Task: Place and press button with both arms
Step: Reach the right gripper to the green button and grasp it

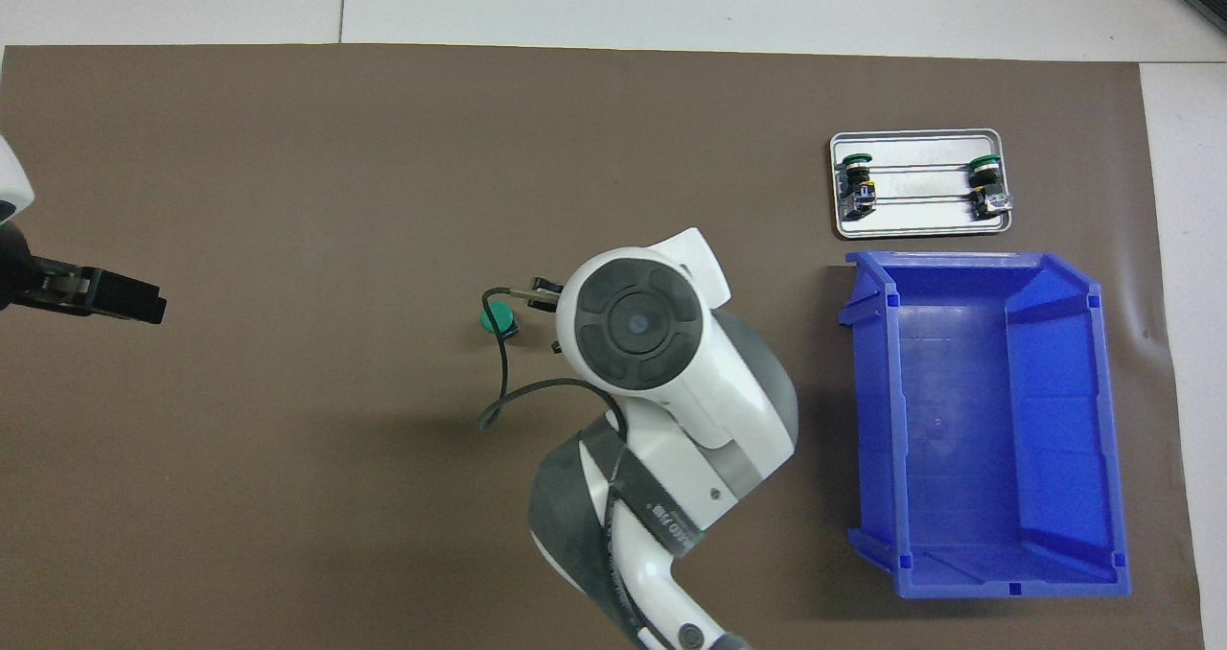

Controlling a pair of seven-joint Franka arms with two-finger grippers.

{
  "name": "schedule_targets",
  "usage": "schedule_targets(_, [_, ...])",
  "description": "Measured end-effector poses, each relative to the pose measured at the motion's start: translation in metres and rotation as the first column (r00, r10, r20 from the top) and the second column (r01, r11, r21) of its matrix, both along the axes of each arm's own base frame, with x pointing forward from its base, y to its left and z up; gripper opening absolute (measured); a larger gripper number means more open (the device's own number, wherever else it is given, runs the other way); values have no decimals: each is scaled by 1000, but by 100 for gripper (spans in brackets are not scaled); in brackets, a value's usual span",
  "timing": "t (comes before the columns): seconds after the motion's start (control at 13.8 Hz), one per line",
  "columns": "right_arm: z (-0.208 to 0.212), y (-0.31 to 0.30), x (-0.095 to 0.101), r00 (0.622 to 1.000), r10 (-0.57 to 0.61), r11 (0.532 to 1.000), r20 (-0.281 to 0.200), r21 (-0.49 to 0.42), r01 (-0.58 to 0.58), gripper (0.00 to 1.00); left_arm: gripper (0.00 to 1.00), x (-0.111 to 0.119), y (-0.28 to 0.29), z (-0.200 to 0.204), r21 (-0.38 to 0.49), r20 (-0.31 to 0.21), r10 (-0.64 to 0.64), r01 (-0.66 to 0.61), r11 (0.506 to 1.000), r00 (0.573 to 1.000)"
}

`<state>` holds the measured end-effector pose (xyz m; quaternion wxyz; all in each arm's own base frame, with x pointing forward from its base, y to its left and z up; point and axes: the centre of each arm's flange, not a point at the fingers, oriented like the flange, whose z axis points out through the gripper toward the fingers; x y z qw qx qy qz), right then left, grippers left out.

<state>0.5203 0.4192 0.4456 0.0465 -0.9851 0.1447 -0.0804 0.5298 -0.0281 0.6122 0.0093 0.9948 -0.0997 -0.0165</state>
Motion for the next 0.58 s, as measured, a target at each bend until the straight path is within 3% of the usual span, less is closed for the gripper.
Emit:
schedule_targets(0.22, [-45,66,-9,999,32,999,10,3,-32,100,99,0,2,0,7,0,46,-46,999,999])
schedule_targets(0.58, [-91,105,16,990,81,997,114,1,-81,100,99,3,6,1,53,26,63,-64,997,998])
